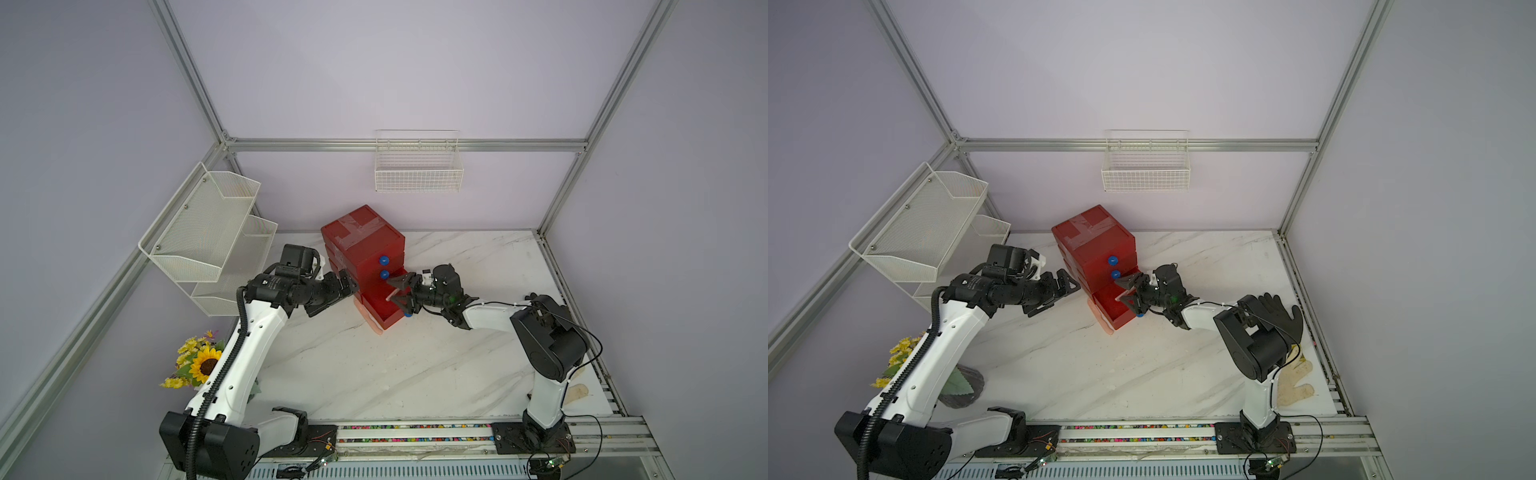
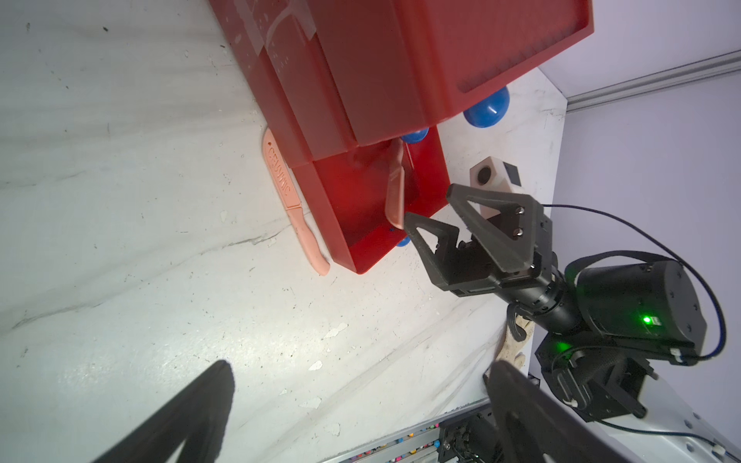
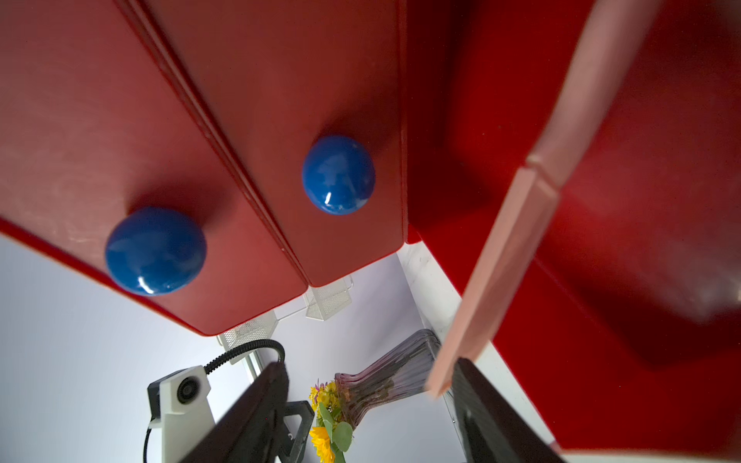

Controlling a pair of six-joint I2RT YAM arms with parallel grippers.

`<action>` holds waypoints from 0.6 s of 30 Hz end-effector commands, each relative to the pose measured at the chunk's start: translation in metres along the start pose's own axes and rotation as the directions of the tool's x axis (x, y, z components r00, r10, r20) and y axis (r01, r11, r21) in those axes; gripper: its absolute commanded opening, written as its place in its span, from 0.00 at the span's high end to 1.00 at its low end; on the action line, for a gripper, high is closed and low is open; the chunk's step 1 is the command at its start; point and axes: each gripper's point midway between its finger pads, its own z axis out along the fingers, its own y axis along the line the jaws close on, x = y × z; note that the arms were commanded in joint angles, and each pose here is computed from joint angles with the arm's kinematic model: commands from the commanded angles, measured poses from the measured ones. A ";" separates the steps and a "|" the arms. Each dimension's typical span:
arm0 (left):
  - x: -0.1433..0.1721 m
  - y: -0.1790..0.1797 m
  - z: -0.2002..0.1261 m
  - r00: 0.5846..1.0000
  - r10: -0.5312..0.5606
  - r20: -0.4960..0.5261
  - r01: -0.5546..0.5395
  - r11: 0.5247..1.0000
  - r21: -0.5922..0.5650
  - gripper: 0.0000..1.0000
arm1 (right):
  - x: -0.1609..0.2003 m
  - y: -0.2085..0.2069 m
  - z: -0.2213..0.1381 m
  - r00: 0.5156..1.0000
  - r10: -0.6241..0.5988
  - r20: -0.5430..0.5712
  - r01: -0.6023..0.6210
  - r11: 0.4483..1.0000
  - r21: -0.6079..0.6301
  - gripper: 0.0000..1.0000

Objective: Place the fruit knives into the drawer by color
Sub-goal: Place the fruit knife in the drawer.

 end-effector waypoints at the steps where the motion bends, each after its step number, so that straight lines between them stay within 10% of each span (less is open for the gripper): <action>1: 0.001 -0.004 -0.001 1.000 -0.011 0.011 0.011 0.999 0.042 0.00 | 0.002 0.031 -0.008 0.997 -0.075 0.016 0.077 0.994 -0.082 0.30; 12: 0.027 0.037 0.052 0.992 -0.081 -0.101 0.074 0.995 -0.072 0.03 | 0.027 0.060 -0.041 0.954 -0.299 0.018 0.299 0.953 -0.052 0.31; 18: 0.033 0.038 0.095 0.977 -0.162 -0.137 0.165 0.986 0.016 0.43 | 0.040 0.047 -0.066 0.930 -0.367 0.017 0.367 0.930 0.002 0.35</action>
